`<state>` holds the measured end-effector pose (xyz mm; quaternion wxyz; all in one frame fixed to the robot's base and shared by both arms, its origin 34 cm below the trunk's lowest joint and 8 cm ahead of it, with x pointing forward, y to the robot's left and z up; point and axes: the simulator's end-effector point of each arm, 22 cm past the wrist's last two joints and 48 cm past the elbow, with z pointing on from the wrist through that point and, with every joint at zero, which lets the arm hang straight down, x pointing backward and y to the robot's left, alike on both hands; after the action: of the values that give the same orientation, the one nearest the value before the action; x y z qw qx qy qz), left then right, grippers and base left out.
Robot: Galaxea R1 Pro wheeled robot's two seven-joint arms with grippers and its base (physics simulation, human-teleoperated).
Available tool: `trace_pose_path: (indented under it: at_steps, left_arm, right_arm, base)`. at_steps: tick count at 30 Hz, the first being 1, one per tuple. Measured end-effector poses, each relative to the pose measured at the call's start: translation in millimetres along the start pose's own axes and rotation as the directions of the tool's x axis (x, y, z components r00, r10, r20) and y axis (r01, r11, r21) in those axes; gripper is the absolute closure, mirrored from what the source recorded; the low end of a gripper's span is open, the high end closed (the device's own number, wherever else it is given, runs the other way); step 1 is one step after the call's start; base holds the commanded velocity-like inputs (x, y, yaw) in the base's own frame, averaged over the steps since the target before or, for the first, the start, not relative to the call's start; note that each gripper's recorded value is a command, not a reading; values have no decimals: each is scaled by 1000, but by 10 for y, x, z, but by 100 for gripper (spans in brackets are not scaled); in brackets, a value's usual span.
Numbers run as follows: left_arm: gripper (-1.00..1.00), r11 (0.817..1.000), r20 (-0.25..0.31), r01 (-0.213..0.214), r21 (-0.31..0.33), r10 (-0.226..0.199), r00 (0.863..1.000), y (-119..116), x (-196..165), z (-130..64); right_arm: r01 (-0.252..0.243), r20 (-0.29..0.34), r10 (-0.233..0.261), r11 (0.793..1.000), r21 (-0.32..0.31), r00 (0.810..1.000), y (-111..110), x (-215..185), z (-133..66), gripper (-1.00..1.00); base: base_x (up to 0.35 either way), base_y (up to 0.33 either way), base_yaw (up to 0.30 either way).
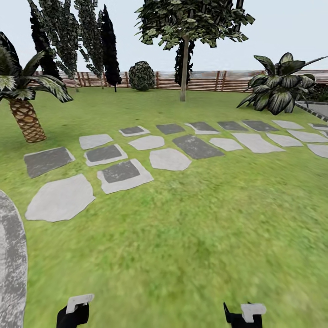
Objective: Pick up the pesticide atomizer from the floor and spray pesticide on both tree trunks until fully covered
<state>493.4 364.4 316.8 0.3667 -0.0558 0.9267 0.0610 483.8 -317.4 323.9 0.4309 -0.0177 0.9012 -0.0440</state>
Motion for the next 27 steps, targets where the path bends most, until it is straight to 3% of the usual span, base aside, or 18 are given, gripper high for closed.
trace_pose_path:
  at_steps: [27]
  left_arm:
    - [100, 1000, 0, 0, 0, 0, 1000, 0, -1, 0]
  right_arm:
    - [0, -2, 0, 1000, -1, 1000, 9, 10, -3, -100]
  base:
    - [338, 0, 0]
